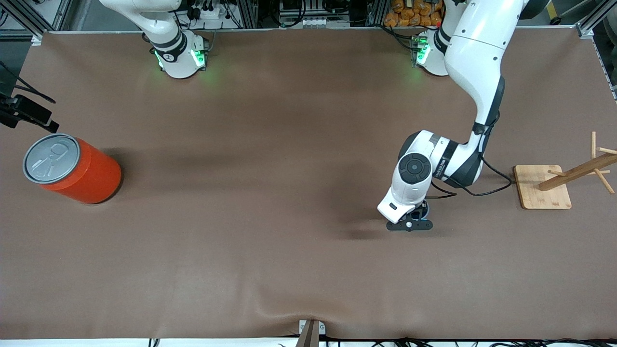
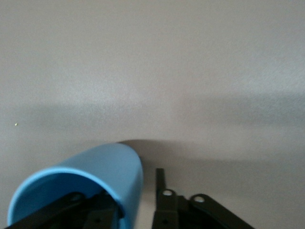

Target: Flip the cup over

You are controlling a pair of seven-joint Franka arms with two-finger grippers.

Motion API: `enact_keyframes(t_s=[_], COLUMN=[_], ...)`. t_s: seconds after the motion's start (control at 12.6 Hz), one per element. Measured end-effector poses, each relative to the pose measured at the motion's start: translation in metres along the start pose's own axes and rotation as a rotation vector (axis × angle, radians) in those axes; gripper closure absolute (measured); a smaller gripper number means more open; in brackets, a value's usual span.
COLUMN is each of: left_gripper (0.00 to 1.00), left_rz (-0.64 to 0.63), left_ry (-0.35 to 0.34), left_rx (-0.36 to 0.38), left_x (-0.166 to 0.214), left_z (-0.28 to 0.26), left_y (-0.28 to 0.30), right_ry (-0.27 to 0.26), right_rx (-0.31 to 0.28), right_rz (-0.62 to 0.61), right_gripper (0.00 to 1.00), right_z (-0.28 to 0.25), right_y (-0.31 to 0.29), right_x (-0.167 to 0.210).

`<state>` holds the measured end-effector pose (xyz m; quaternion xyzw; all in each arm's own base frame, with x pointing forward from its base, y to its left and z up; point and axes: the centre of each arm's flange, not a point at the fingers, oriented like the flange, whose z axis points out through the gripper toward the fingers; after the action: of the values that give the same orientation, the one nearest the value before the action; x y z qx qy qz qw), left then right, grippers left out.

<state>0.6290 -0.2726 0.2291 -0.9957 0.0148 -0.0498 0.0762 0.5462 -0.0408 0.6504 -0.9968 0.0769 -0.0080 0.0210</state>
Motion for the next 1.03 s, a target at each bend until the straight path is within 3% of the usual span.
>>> enact_keyframes(t_s=[0.16, 0.4, 0.48, 0.79, 1.03], left_gripper=[0.40, 0.06, 0.00, 0.00, 0.00], left_rz=[-0.009, -0.025, -0.033, -0.062, -0.028], left_ry=[0.030, 0.063, 0.067, 0.061, 0.026], left_rx=[-0.012, -0.019, -0.016, -0.004, -0.068], left_x=[0.009, 0.016, 0.018, 0.019, 0.012], left_z=[-0.017, -0.063, -0.081, -0.182, -0.256], left_y=[-0.002, -0.012, -0.017, -0.075, -0.167], right_ry=[0.000, 0.015, 0.018, 0.022, 0.023], right_rx=[-0.004, -0.059, -0.061, -0.061, -0.056], right_rz=[-0.009, -0.050, -0.057, -0.055, -0.051], right_gripper=[0.00, 0.00, 0.00, 0.00, 0.00], right_z=[0.000, -0.001, -0.001, -0.002, -0.002], right_y=[0.000, -0.006, -0.010, -0.008, -0.007], right_x=[0.000, 0.001, 0.001, 0.001, 0.001])
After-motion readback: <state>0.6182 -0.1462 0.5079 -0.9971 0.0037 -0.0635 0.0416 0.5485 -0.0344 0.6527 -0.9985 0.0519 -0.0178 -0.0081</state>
